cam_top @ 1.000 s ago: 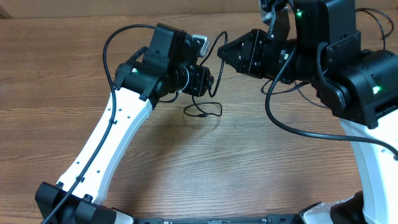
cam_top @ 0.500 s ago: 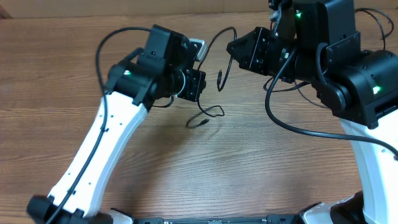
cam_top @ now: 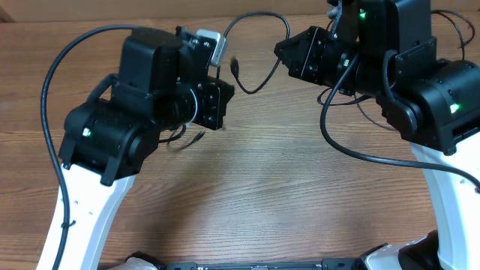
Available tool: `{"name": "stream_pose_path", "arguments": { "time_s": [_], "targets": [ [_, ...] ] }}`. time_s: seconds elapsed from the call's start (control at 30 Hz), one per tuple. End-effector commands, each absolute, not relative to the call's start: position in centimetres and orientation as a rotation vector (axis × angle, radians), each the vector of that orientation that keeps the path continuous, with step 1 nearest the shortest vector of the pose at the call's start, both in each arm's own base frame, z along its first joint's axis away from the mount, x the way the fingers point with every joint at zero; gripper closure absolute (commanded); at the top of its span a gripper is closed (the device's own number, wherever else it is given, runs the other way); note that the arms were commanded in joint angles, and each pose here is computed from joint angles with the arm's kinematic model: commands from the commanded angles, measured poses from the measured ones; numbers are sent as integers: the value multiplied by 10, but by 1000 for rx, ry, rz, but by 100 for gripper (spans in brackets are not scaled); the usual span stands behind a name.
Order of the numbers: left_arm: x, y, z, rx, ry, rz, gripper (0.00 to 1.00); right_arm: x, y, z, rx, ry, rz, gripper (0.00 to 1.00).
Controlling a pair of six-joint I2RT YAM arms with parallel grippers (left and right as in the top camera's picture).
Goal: Untangle cables
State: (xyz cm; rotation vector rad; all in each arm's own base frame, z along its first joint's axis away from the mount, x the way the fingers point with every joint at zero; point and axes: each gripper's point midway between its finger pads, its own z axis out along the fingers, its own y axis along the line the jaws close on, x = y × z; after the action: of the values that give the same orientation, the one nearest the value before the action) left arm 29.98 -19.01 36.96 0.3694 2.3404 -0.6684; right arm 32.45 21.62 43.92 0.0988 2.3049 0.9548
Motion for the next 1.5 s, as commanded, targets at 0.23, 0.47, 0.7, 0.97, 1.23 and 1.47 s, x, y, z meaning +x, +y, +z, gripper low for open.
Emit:
{"name": "stream_pose_path", "arguments": {
  "time_s": [0.23,0.47,0.7,0.97,1.23,1.47],
  "targets": [
    [318,-182,291,197,2668,-513,95,328,206,425,138,2350,844,96],
    [325,-185,256,184,2789,-460,34,338,207,380,181,2511,748,96],
    [331,-170,250,138,2808,-381,0,350,213,340,180,2637,668,96],
    [335,-127,269,-178,2790,-434,1,368,218,300,173,2734,583,96],
    [330,-84,274,-468,2787,-474,0,358,229,250,138,2931,500,96],
    [327,-79,272,-490,2800,-463,0,332,248,211,-63,3096,395,96]
  ]
}}
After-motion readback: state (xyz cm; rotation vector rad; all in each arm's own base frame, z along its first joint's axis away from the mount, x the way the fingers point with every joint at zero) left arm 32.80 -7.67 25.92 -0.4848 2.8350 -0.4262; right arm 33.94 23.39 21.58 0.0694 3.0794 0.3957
